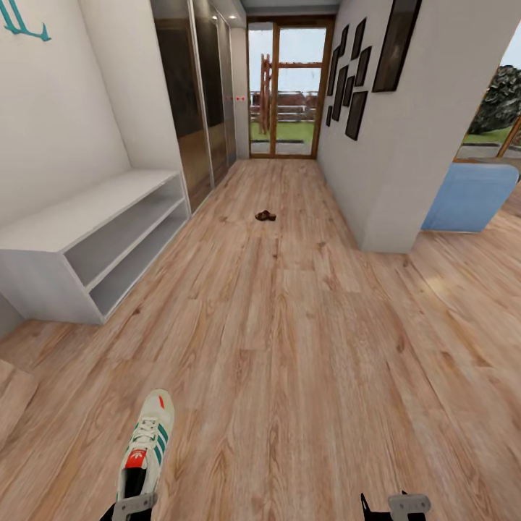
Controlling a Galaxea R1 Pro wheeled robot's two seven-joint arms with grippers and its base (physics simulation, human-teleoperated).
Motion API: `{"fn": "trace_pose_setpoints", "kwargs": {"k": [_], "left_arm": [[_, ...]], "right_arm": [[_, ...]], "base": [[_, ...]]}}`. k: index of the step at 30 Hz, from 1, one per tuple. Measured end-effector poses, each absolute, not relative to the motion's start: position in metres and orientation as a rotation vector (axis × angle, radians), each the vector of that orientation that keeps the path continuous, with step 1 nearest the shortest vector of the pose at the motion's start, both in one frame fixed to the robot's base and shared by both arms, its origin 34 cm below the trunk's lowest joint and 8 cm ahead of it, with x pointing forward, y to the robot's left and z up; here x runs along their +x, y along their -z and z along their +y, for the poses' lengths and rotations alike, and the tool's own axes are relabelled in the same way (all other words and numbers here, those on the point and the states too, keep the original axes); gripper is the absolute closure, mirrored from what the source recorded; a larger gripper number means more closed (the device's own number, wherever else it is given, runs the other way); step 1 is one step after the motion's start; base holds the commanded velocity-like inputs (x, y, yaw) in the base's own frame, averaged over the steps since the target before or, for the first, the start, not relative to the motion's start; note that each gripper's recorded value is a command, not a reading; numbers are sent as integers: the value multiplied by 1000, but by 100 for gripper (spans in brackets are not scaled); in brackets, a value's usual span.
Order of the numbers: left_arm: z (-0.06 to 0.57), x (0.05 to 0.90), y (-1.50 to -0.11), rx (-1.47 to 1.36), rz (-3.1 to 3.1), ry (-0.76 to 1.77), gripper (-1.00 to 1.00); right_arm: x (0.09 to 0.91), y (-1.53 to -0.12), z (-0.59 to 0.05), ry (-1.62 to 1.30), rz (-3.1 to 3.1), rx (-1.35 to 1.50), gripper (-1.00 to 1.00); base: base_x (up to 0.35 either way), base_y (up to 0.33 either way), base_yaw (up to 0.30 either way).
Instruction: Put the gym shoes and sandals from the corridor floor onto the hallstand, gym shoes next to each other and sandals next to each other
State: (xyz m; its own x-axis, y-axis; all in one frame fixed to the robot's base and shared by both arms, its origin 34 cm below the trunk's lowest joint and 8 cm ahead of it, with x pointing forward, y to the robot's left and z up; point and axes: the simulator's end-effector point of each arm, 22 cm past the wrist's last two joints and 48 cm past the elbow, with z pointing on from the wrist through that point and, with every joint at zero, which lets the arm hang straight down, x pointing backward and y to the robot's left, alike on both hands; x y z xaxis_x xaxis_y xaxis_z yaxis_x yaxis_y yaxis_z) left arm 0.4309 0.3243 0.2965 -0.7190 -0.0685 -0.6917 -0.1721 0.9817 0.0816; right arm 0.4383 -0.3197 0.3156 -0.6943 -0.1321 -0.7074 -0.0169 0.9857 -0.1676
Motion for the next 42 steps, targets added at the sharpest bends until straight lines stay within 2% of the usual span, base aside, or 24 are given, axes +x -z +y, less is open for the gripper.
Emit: {"fn": "trace_pose_setpoints", "kwargs": {"k": [17,25,31,42], "left_arm": [[332,432,-298,-149,2367,-180,100],[344,431,-306,1,2347,-26,100],[345,416,-308,30,2328,-2,100],[362,413,-311,-58,2315,-34,100]], "right_arm": [[438,-316,-320,188,2333,-103,-100],[438,-316,-320,188,2333,-103,-100],[438,-316,-320,188,2333,-103,-100],[438,-315,-320,188,2334,-104,-100]], "base": [[338,0,0],[338,0,0],[338,0,0],[338,0,0]]}}
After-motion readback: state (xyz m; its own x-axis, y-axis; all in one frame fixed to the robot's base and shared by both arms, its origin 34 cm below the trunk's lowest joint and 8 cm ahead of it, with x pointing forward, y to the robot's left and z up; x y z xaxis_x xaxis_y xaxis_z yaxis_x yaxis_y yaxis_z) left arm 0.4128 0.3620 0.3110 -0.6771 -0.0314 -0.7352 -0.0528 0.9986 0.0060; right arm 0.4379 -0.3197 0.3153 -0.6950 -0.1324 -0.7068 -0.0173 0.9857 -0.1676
